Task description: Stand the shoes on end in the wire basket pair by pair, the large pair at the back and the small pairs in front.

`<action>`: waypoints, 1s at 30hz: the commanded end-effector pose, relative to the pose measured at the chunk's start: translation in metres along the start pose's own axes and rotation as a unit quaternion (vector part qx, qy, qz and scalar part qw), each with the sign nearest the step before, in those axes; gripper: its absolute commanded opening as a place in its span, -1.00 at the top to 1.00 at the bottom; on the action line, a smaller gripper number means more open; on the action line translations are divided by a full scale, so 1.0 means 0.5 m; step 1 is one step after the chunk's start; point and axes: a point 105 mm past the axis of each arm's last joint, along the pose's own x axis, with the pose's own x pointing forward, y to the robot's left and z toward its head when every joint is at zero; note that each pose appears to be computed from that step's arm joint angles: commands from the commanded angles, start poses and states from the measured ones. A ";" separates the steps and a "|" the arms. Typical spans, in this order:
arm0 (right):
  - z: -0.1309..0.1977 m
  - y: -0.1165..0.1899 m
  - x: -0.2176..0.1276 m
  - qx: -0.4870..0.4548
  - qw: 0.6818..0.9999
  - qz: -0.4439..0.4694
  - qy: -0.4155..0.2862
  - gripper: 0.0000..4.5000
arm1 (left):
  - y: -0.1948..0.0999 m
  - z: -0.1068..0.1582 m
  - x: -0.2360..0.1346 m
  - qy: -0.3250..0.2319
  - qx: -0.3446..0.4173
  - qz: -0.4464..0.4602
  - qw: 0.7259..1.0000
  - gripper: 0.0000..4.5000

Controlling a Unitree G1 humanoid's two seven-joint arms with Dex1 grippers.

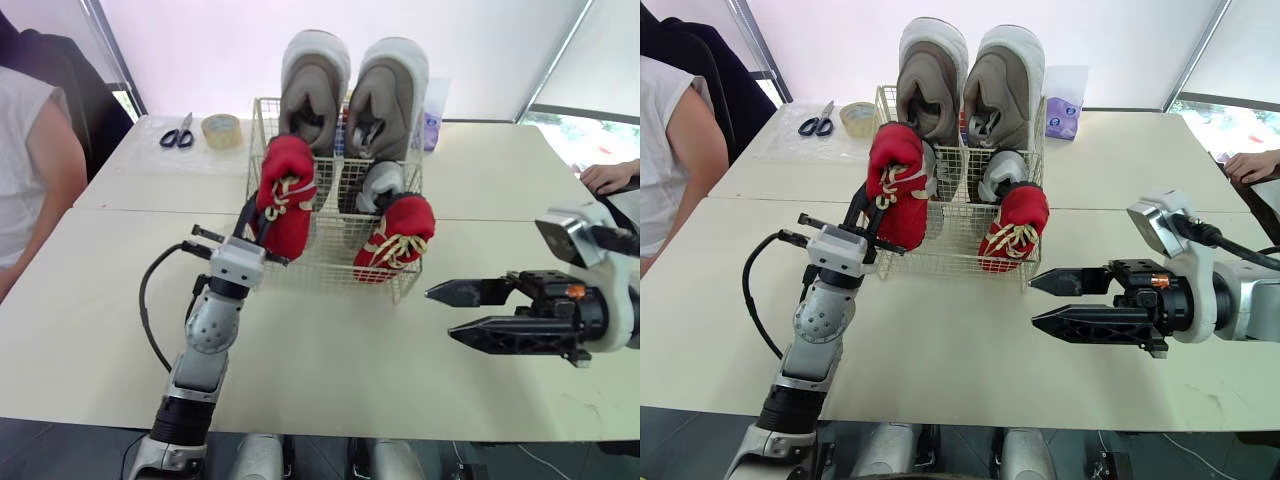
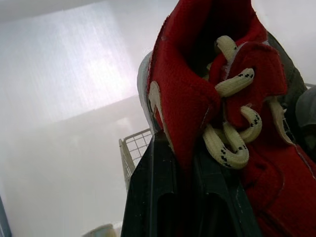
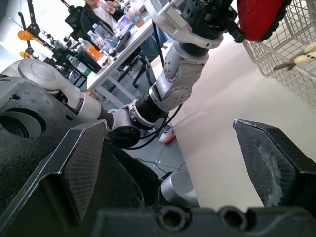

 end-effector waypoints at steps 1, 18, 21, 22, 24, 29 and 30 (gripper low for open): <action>0.008 0.003 0.001 -0.017 1.000 0.007 -0.008 -1.00 | 0.010 0.035 0.019 -0.019 -0.014 0.006 1.000 0.97; 0.001 -0.002 0.019 -0.019 0.999 0.004 -0.041 -1.00 | -0.001 -0.033 -0.019 -0.008 0.090 -0.047 0.995 0.97; 0.008 -0.003 0.019 -0.018 0.999 0.003 -0.041 -1.00 | -0.024 -0.056 -0.030 -0.013 0.121 -0.065 0.990 0.97; 0.011 -0.003 0.018 -0.018 0.999 0.002 -0.040 -1.00 | -0.026 -0.066 -0.033 -0.007 0.125 -0.062 0.990 0.97; 0.017 -0.003 0.013 -0.020 0.999 -0.001 -0.037 -1.00 | -0.028 -0.079 -0.045 0.004 0.123 -0.058 0.991 0.97; 0.026 -0.013 0.009 -0.022 0.999 -0.006 -0.035 -1.00 | -0.033 -0.102 -0.071 0.054 0.054 -0.032 0.997 0.97; 0.026 -0.015 0.010 -0.022 0.999 -0.006 -0.035 -1.00 | -0.034 -0.107 -0.074 0.067 0.036 -0.026 0.997 0.97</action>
